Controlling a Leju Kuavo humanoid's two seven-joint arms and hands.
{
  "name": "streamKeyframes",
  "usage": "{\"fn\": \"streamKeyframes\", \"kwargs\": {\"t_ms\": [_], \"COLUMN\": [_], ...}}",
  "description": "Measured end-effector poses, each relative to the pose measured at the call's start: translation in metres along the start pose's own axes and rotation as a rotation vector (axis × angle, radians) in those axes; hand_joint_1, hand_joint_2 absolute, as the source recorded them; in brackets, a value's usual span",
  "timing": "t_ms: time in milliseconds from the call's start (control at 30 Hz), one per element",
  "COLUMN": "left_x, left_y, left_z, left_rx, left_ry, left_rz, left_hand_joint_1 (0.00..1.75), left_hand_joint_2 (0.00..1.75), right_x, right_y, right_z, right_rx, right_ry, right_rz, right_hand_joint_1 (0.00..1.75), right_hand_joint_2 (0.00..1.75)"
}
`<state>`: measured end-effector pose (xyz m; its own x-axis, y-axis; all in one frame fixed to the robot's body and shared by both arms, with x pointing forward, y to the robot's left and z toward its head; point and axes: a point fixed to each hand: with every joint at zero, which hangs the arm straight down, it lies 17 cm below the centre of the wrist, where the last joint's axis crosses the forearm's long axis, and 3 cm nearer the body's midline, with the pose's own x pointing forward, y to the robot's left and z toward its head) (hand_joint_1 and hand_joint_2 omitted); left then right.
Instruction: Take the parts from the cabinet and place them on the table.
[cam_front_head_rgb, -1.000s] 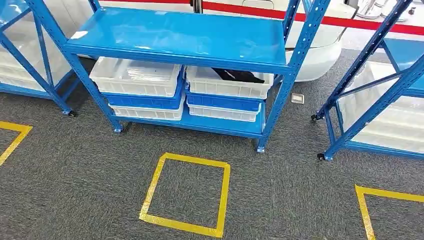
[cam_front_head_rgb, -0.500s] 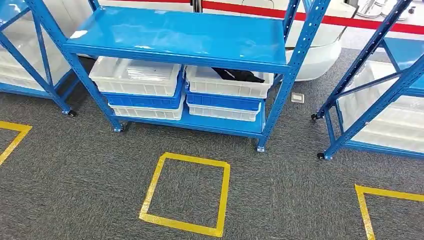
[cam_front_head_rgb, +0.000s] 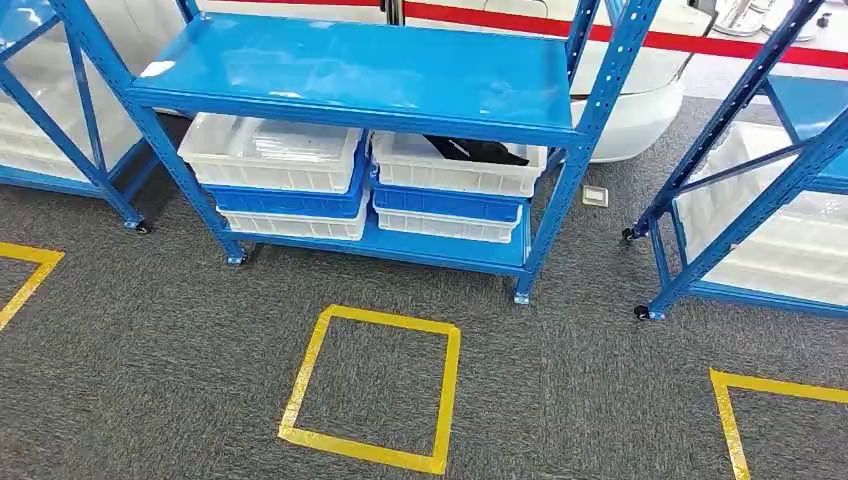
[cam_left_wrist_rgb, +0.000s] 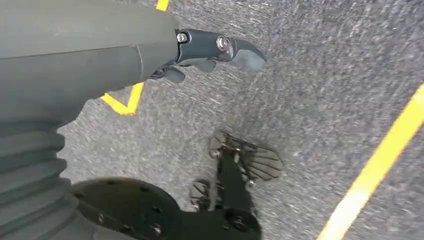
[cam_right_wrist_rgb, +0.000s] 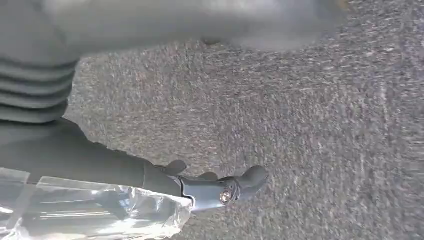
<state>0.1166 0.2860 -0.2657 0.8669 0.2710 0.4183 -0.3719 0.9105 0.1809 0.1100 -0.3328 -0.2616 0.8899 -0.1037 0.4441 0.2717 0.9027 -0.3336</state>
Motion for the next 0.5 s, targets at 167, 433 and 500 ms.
{"fn": "streamKeyframes", "kwargs": {"t_ms": [167,433,500], "left_x": [-0.008,-0.020,-0.023], "left_y": [0.006,0.012,0.012], "left_z": [-0.001,0.000,0.000], "left_rx": [-0.025,-0.074,-0.088], "left_ry": [0.019,0.044,0.051], "left_rz": [-0.027,-0.081,-0.095], "left_hand_joint_1": [0.00,0.00,0.00], "left_hand_joint_2": [1.75,0.00,0.00], "right_x": [-0.013,-0.027,-0.030], "right_y": [0.003,0.010,0.012], "right_z": [0.002,0.006,0.008], "right_rx": [0.043,0.122,0.144], "right_ry": [0.038,0.078,0.087], "right_rz": [-0.003,0.016,0.021], "right_hand_joint_1": [0.00,0.00,0.00], "right_hand_joint_2": [1.75,0.00,0.00]}}
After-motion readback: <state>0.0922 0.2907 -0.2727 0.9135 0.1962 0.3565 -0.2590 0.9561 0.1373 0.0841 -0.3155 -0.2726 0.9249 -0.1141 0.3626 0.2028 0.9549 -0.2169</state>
